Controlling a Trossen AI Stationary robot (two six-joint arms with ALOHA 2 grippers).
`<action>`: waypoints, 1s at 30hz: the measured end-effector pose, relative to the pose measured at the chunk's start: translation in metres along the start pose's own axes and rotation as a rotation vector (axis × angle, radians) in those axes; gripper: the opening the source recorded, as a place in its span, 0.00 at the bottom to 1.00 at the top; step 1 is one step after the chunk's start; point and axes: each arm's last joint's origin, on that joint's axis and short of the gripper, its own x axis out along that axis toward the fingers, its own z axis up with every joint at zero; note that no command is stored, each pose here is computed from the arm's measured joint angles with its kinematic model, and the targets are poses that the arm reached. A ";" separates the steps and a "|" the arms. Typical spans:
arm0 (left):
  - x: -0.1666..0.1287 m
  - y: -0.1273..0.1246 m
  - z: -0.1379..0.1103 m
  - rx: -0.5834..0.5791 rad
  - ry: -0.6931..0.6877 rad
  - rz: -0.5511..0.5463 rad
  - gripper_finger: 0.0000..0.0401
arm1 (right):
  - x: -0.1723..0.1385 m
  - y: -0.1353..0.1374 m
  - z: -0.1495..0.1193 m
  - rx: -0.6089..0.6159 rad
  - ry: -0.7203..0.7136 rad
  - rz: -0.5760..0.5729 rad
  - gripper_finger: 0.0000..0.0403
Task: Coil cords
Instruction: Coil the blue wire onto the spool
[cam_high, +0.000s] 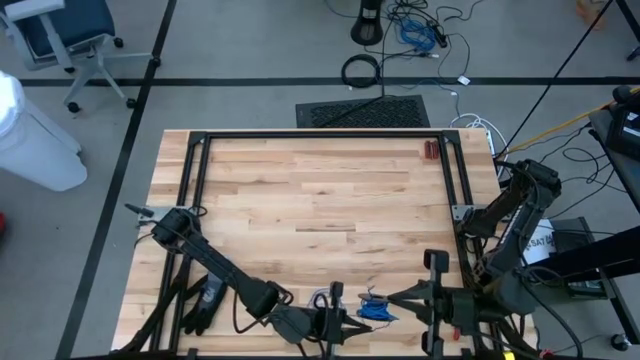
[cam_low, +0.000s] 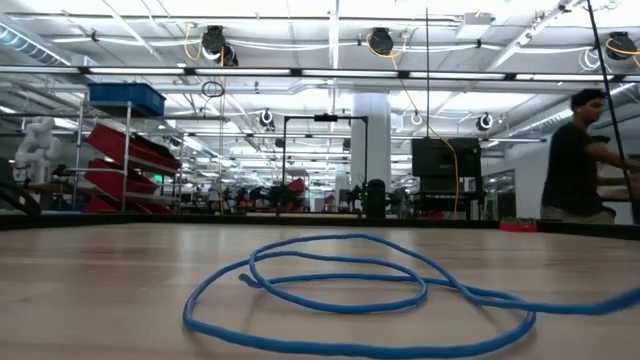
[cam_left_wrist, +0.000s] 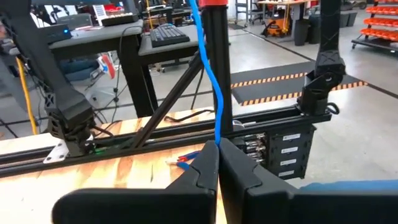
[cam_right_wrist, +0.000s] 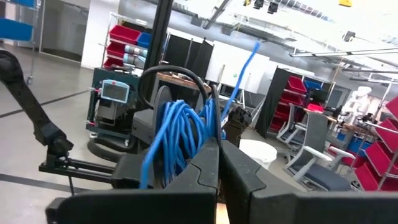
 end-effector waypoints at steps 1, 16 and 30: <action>0.000 0.000 0.000 0.003 0.006 0.001 0.02 | 0.000 0.000 0.000 0.000 0.000 0.000 0.00; -0.012 0.009 0.000 0.019 0.148 0.182 0.00 | -0.001 0.002 -0.003 0.019 0.018 0.014 0.00; -0.071 0.006 0.027 0.039 0.279 0.375 0.00 | 0.001 0.003 -0.008 0.016 0.048 0.019 0.00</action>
